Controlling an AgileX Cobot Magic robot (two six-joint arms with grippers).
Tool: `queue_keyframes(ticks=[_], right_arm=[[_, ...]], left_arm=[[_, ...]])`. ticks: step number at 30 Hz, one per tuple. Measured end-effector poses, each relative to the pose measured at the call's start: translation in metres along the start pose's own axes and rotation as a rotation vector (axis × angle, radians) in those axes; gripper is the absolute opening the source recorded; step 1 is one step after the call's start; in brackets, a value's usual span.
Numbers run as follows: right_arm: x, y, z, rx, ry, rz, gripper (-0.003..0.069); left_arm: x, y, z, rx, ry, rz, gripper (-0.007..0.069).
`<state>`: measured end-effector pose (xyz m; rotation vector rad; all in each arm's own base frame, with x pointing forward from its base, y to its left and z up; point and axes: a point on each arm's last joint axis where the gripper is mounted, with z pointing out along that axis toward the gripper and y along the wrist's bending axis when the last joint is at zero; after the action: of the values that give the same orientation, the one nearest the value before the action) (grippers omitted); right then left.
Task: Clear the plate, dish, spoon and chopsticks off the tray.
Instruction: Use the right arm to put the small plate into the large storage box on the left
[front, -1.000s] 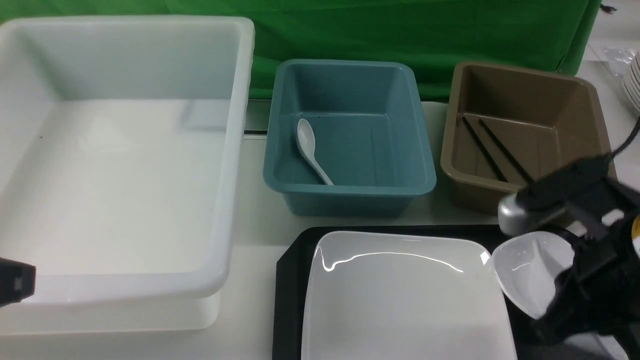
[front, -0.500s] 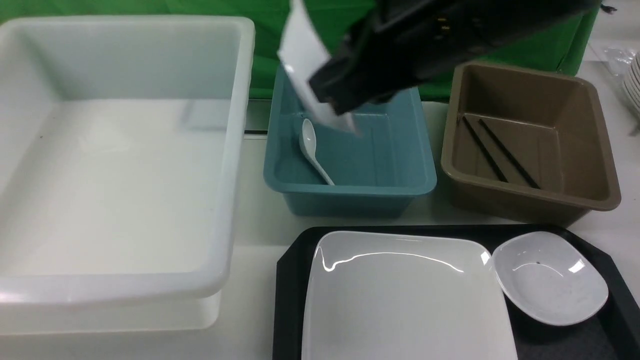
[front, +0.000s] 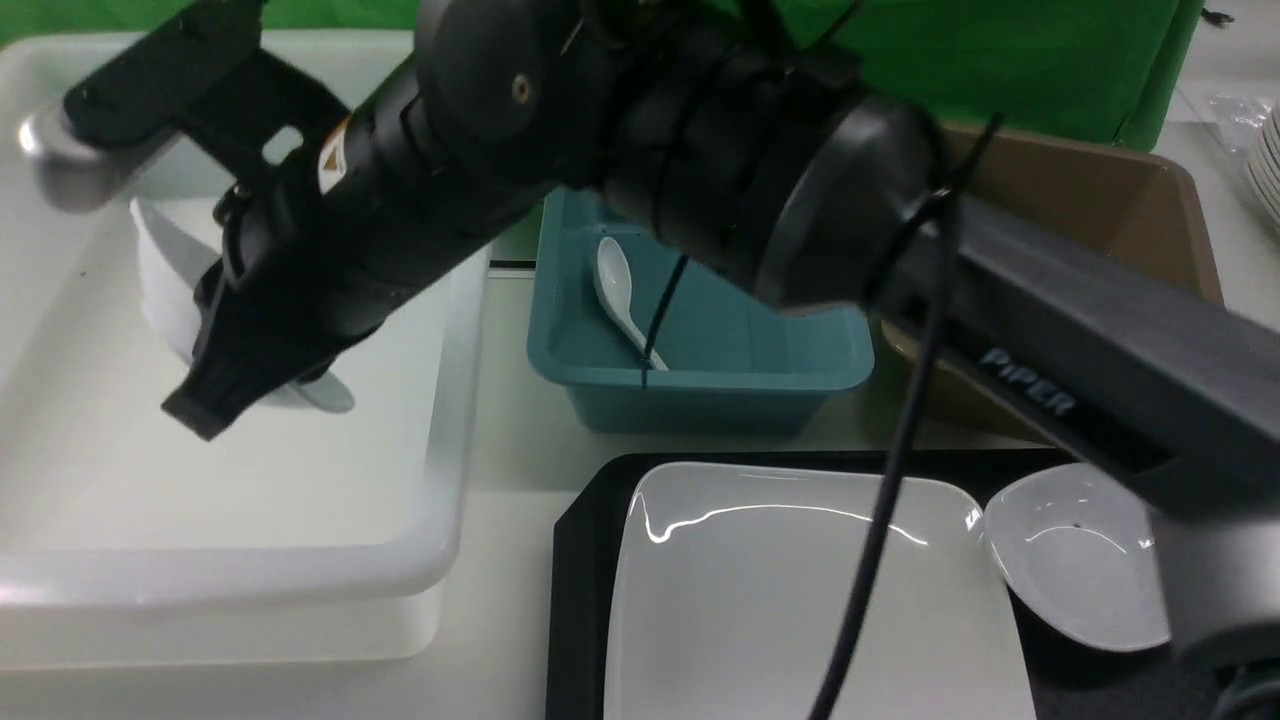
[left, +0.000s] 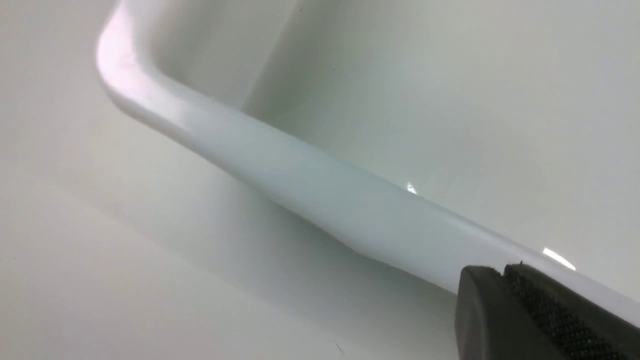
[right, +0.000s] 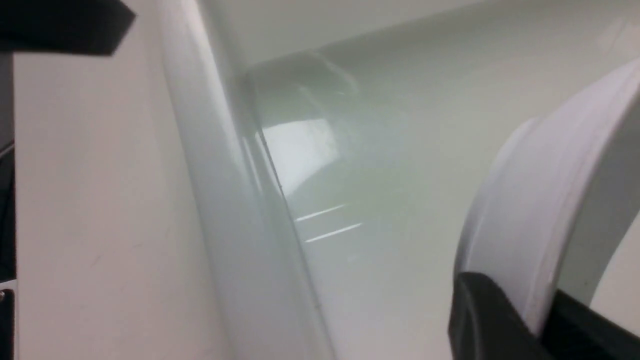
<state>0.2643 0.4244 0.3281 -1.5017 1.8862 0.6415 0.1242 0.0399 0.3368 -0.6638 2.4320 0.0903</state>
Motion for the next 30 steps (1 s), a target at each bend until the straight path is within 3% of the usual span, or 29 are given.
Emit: queue_keyframes(ticks=[2, 8, 10, 13, 18, 20, 25, 28, 30], right_arm=[[0.007, -0.002, 0.018, -0.005, 0.022, 0.011, 0.0067], [0.032, -0.008, 0.063, -0.014, 0.087, 0.035, 0.0069], [0.037, -0.010, 0.073, -0.015, 0.098, 0.040, 0.0074], [0.046, -0.012, 0.087, -0.014, 0.113, 0.047, 0.0120], [0.052, -0.012, 0.096, -0.019, 0.129, 0.058, 0.0300], [0.051, -0.012, 0.095, -0.017, 0.127, 0.067, 0.0371], [0.041, -0.012, 0.071, 0.026, 0.141, 0.099, 0.0470], [0.027, -0.015, 0.036, 0.106, 0.164, 0.068, 0.0468], [0.019, -0.020, 0.003, 0.225, 0.201, 0.025, 0.0393]], left_arm=[[0.000, 0.002, 0.000, 0.013, 0.007, -0.040, 0.0018], [-0.002, -0.013, -0.002, 0.220, 0.005, -0.049, 0.0018], [-0.002, -0.015, -0.002, 0.244, 0.004, -0.044, 0.0018], [-0.002, -0.015, -0.002, 0.247, 0.003, -0.037, 0.0018], [-0.002, -0.014, -0.002, 0.240, 0.002, -0.035, 0.0018], [-0.002, -0.014, -0.002, 0.238, 0.000, -0.022, 0.0018], [-0.002, -0.014, -0.002, 0.237, -0.002, -0.013, 0.0018], [-0.002, -0.014, -0.002, 0.237, -0.004, 0.007, 0.0018], [-0.002, -0.015, -0.002, 0.242, -0.004, 0.026, 0.0018]])
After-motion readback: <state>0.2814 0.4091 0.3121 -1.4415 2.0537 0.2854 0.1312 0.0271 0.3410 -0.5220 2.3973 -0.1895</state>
